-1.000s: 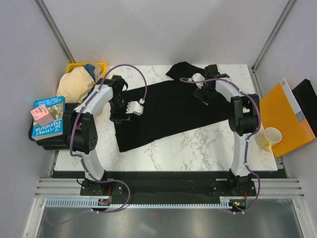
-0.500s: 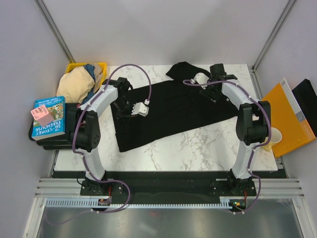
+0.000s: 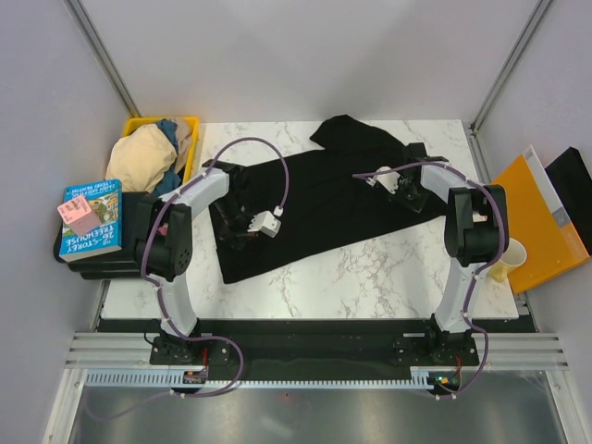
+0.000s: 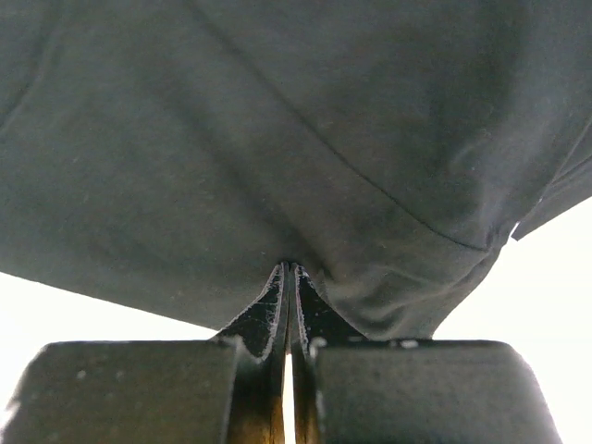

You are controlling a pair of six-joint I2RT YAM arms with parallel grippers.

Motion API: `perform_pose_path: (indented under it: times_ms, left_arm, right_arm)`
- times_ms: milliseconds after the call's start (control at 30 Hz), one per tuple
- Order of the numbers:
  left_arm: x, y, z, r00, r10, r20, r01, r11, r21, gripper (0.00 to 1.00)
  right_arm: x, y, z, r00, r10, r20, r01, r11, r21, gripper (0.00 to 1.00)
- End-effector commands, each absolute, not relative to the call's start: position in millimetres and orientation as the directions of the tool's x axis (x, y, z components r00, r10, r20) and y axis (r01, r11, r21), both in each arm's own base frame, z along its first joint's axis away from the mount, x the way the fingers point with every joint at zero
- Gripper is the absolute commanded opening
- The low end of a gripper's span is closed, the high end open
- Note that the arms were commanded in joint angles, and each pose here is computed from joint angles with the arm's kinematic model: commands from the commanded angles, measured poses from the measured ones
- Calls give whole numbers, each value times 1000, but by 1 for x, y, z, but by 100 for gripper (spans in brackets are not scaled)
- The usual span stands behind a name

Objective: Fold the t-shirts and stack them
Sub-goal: Fold the flattened tshirt in 1/3 of the way

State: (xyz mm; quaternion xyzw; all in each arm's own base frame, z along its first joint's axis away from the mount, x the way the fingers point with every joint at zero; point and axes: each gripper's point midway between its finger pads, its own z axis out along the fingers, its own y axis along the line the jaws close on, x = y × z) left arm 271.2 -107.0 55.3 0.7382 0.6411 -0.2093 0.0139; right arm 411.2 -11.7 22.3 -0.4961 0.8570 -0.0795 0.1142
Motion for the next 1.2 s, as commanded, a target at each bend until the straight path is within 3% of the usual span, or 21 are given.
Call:
perform_pose_path:
  times_ms: [0, 533, 833, 1167]
  left_arm:
    - [251, -111, 38, 128, 934, -333, 904, -248, -349, 2]
    - [222, -75, 0, 251, 953, -173, 854, -302, -423, 2]
    - [208, -55, -9, 317, 941, -119, 853, -338, -397, 2]
    - [186, -57, -4, 361, 912, -194, 842, -408, -354, 2]
  right_arm:
    - [434, -18, 18, -497, -858, -128, -815, 512, -272, 0]
    - [403, -19, -12, -504, -860, -78, -841, 510, -182, 0]
    - [333, -21, -6, -473, -880, -37, -873, 474, -110, 0]
    - [245, -5, 11, -423, -906, -24, -905, 424, -41, 0]
